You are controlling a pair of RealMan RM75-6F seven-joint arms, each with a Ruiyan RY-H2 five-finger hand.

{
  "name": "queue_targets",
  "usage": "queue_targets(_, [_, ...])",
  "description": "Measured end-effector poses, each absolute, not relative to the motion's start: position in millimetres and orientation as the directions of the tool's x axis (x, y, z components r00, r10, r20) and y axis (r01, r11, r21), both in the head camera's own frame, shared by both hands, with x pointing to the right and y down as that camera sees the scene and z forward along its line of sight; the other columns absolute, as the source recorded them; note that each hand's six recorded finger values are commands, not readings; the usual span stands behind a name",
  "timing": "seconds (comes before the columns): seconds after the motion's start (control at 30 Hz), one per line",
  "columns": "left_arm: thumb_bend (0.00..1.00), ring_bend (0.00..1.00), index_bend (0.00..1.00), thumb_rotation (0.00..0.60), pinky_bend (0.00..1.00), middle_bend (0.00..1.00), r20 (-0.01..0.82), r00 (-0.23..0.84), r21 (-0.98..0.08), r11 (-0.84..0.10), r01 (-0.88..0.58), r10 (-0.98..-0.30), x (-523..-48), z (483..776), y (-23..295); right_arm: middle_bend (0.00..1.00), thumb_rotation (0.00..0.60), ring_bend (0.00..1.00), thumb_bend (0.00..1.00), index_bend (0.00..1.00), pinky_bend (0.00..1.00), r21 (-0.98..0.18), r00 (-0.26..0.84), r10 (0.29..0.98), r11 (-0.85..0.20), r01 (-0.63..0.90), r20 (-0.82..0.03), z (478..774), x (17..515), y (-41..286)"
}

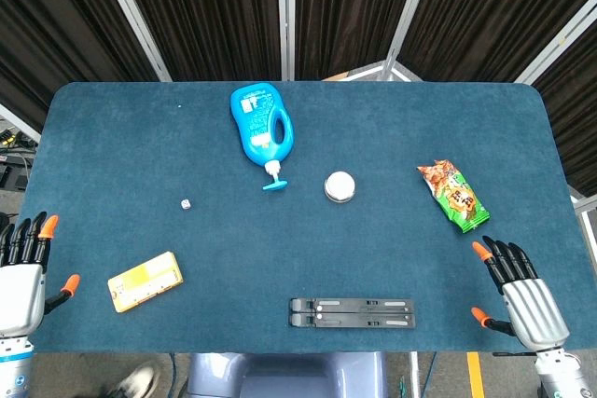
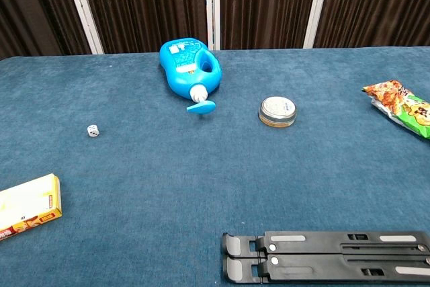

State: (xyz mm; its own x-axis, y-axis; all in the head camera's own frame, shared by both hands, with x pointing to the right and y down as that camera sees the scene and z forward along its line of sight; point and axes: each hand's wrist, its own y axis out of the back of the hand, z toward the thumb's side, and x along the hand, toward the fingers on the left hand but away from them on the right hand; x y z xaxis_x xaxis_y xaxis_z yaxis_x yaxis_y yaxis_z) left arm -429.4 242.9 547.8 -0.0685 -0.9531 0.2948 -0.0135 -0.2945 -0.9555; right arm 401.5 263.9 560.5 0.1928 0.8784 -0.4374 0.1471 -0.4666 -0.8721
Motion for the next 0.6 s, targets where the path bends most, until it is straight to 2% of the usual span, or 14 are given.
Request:
queue_targets(0.43, [0.23, 0.00, 0.00, 0.600, 0.00, 0.00, 0.320, -0.089, -0.948, -0.319, -0.021, -0.943, -433.4, 555.2, 240.0, 0.00, 0.600, 0.00, 0.08, 0.00, 0.00, -0.871, 0.201, 0.876, -0.469, 0.146, -0.438, 560.2, 399.8, 266.5])
queue_targets(0.6, [0.24, 0.00, 0.08, 0.600, 0.00, 0.00, 0.341, -0.111, -0.940, -0.340, -0.030, -0.933, -436.6, 563.8, 234.8, 0.00, 0.600, 0.00, 0.08, 0.00, 0.00, -0.870, 0.199, 0.875, -0.472, 0.145, -0.441, 561.7, 399.5, 266.2])
